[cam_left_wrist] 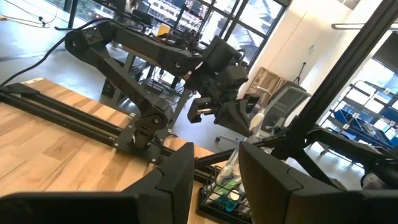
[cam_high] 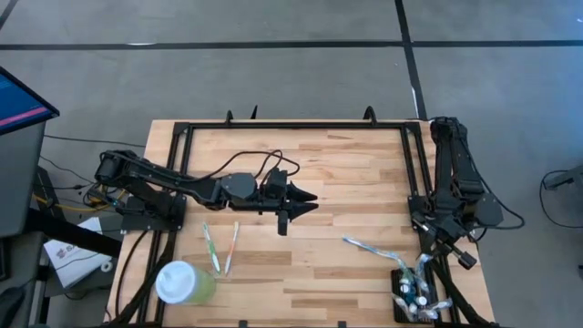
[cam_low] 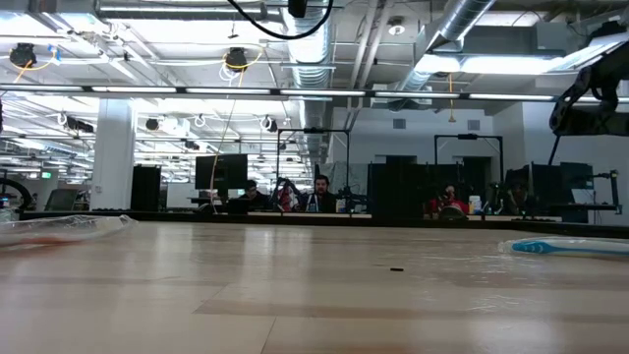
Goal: Pick & Place toothbrushing station
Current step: Put the left blue toothbrush into the black organizer
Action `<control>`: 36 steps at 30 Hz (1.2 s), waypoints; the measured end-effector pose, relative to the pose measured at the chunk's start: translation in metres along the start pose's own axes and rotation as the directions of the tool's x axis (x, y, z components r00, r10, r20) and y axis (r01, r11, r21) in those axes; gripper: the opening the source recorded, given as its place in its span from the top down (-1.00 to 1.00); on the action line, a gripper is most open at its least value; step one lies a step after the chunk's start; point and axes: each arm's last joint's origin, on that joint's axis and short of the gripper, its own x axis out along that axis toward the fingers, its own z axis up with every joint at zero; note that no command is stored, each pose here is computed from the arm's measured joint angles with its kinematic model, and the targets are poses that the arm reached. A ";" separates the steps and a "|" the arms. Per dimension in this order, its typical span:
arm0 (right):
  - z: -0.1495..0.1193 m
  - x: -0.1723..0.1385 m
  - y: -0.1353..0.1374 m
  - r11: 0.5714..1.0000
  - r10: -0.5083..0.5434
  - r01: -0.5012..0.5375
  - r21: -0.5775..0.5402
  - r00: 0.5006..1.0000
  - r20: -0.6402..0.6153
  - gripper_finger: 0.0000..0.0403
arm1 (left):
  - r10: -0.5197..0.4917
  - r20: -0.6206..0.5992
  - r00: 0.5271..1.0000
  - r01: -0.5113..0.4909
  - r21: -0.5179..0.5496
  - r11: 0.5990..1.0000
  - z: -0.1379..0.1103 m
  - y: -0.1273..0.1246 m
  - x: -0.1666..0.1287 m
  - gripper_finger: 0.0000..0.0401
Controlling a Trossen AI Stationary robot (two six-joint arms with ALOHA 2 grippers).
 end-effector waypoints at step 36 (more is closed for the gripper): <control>0.034 0.000 -0.004 0.925 0.310 -0.241 -0.294 0.926 0.217 0.99 | 0.006 -0.005 1.000 -0.006 -0.018 1.000 0.000 0.001 0.000 0.39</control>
